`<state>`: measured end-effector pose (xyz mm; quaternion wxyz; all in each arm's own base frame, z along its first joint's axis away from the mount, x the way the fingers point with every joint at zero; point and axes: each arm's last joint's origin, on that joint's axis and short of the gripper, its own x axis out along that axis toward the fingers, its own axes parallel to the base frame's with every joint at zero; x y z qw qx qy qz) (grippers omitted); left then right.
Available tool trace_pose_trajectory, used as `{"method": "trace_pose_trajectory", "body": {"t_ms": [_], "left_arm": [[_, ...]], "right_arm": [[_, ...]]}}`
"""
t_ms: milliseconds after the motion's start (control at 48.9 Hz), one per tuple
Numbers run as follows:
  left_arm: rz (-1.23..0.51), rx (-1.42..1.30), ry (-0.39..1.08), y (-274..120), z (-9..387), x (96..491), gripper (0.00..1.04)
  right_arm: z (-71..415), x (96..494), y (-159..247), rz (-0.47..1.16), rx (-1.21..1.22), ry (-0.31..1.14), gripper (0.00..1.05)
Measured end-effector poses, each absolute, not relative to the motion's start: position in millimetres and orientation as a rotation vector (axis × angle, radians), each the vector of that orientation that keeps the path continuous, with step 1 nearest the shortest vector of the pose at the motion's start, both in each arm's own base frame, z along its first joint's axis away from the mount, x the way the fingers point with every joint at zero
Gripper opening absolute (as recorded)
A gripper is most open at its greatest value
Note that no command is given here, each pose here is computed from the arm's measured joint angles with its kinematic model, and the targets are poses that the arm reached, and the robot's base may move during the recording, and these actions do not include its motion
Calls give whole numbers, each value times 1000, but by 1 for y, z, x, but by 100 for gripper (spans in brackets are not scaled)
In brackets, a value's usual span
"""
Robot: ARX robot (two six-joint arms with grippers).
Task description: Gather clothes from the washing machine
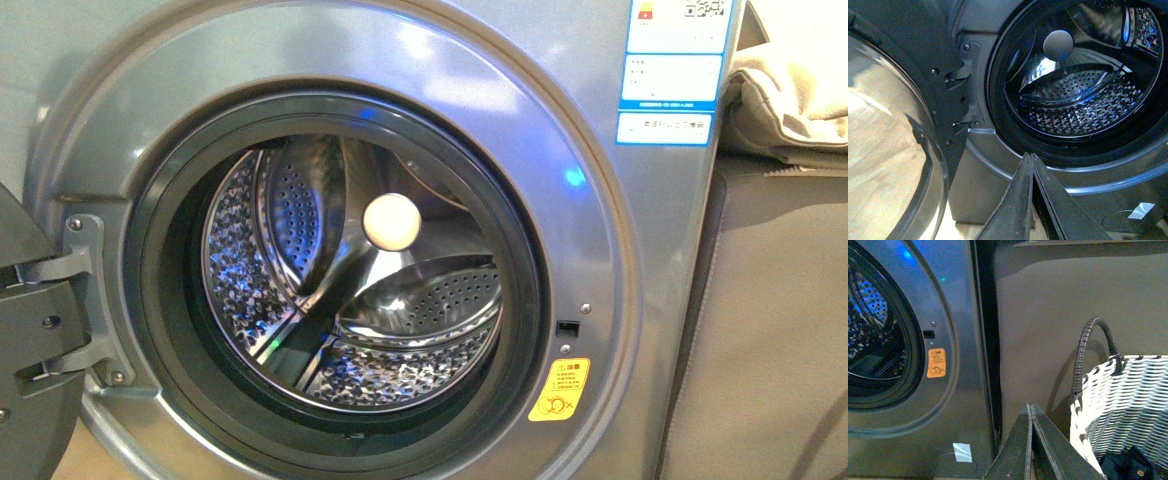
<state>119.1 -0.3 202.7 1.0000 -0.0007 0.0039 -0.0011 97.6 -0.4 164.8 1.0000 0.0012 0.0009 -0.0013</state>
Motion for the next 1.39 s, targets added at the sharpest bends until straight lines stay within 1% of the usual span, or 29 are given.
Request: {"method": "trace_pose_trajectory", "body": {"t_ms": [532, 635, 716, 778, 1003, 1024, 1126, 1146, 1187, 1208, 1392], "left_arm": [[-3, -1, -2, 0, 179, 108, 4], [-3, -1, 28, 0, 172, 100, 4], [-3, -1, -10, 0, 172, 97, 4], [-3, -1, -3, 0, 166, 97, 4], [-3, -1, -5, 0, 166, 97, 4], [-2, -2, -5, 0, 166, 97, 4], [-3, -2, -5, 0, 166, 97, 21], [-3, -2, -5, 0, 166, 97, 25], [-3, -2, -5, 0, 166, 97, 32], [-3, -2, -5, 0, 166, 97, 35], [-3, -2, -5, 0, 166, 97, 68]], "right_arm": [[165, 98, 0, -3, 2, 2, 2], [165, 98, 0, -3, 2, 2, 2], [165, 98, 0, -3, 2, 2, 2], [165, 98, 0, -3, 2, 2, 2], [165, 98, 0, -3, 2, 2, 2], [165, 98, 0, -3, 1, 2, 4], [165, 98, 0, -3, 1, 2, 21], [165, 98, 0, -3, 1, 2, 23], [165, 98, 0, -3, 1, 2, 30], [165, 98, 0, -3, 1, 2, 35], [165, 98, 0, -3, 1, 2, 67]]}}
